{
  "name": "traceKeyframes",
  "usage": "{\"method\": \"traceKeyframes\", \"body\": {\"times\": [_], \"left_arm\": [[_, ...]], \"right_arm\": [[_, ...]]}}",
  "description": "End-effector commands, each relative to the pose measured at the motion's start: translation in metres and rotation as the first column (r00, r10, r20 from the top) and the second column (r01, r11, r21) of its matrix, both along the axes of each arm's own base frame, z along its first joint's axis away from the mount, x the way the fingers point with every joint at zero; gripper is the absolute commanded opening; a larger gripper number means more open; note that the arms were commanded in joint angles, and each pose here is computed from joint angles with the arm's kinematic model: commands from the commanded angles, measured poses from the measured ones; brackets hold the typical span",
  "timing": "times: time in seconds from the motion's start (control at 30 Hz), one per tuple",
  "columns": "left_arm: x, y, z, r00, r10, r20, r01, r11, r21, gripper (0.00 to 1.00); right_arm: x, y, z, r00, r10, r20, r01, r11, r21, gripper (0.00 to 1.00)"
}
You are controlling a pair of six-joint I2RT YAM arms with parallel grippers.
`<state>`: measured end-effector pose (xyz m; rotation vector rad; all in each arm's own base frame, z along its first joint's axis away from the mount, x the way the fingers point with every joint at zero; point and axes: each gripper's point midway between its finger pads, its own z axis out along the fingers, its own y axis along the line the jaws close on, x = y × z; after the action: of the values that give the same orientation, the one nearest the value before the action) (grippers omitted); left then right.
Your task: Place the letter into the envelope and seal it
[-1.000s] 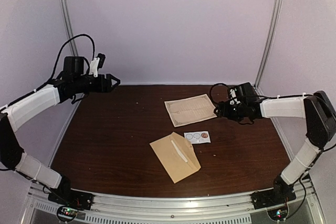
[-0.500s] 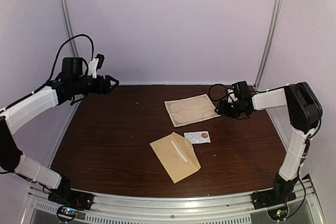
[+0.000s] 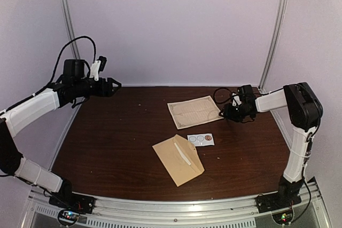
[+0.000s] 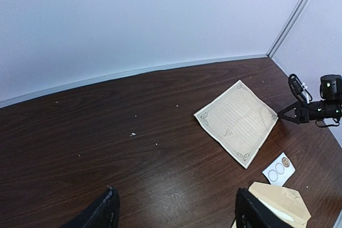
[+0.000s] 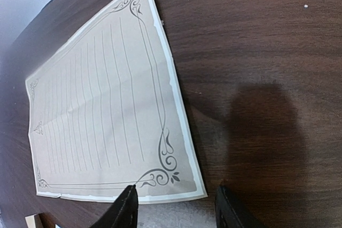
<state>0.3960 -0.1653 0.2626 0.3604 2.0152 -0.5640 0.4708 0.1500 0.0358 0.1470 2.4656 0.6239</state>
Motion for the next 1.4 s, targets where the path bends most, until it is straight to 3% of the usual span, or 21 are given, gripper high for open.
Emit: {"method": "traceKeyframes", "body": {"times": [0.0, 0.33, 0.97, 1.37], "left_arm": [[0.001, -0.001, 0.008, 0.999, -0.015, 0.04, 0.015, 1.0, -0.006, 0.75], [0.0, -0.002, 0.008, 0.999, -0.017, 0.039, 0.017, 1.0, -0.007, 0.75], [0.001, -0.002, 0.005, 0.999, -0.021, 0.033, 0.021, 1.0, -0.009, 0.75], [-0.001, -0.01, -0.005, 0.998, -0.055, 0.004, 0.055, 0.998, -0.041, 0.75]], "right_arm": [[0.015, 0.003, 0.006, 1.0, 0.002, 0.027, -0.003, 0.999, 0.043, 0.5], [0.01, 0.016, 0.001, 1.0, 0.015, -0.017, -0.013, 0.989, 0.145, 0.41], [0.013, 0.037, 0.005, 0.999, 0.026, -0.019, -0.019, 0.956, 0.292, 0.0], [-0.02, 0.089, 0.024, 0.982, 0.189, -0.004, -0.181, 0.947, 0.267, 0.0]]}}
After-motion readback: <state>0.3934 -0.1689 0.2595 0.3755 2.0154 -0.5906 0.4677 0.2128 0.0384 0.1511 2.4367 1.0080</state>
